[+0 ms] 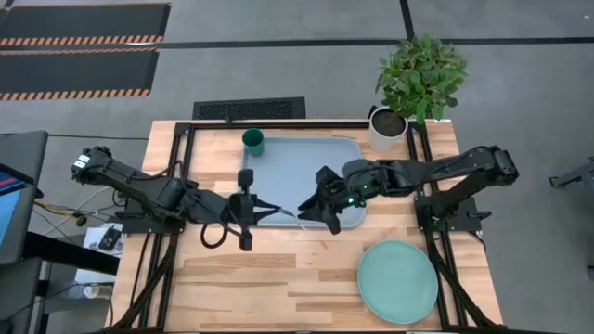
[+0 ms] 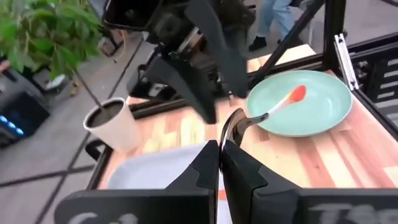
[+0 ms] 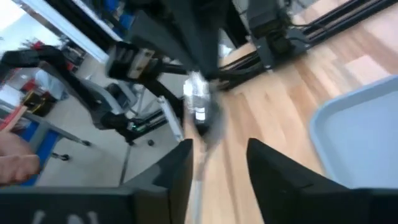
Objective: Pick and place plate/cup/fork/spoon on tray
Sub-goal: Put the orange spoon on the gray tray to the right of the orange fork
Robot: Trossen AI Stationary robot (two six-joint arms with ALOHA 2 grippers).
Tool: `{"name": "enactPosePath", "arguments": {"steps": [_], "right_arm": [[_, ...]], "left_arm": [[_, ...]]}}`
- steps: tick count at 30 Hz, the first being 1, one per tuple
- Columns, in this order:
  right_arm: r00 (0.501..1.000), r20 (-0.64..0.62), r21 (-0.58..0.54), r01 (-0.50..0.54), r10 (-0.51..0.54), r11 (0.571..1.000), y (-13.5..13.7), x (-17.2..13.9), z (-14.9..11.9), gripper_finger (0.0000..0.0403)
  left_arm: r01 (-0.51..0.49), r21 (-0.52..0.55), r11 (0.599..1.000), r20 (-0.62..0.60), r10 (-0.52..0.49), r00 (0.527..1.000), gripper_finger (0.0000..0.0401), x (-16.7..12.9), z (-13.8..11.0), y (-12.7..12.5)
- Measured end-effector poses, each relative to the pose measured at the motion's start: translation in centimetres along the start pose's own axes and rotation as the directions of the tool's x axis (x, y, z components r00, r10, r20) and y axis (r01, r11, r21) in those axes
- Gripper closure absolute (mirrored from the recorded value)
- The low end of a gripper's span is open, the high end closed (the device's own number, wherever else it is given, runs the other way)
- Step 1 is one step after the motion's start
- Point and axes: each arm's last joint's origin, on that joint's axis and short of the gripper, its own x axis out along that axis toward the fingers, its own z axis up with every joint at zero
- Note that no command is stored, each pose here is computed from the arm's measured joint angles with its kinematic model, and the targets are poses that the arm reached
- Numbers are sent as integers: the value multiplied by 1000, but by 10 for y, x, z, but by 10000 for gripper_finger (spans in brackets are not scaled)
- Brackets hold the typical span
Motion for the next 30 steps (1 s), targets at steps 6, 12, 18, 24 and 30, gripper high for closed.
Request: {"name": "enactPosePath", "arguments": {"steps": [6, 12, 18, 24, 30], "right_arm": [[995, -65, 21, 75, -74, 997, -8, -27, 1, 194], [995, -32, 46, 93, -92, 995, 2, -88, 5, 200], [982, 37, 51, 181, -183, 982, 10, -143, -3, 216], [977, 10, 64, 214, -215, 975, 12, -171, -15, 225], [970, -25, 54, 245, -244, 968, 11, -175, -21, 231]], "left_arm": [[-33, -153, 988, -83, 21, 996, 401, 6, -10, 13], [-44, -350, 936, -195, -27, 980, 401, 30, -27, 55], [35, -444, 895, -274, -173, 946, 401, 78, -45, 95], [152, -455, 878, -364, -339, 867, 401, 135, -64, 119], [190, -368, 910, -445, -352, 823, 401, 191, -70, 141]]}}
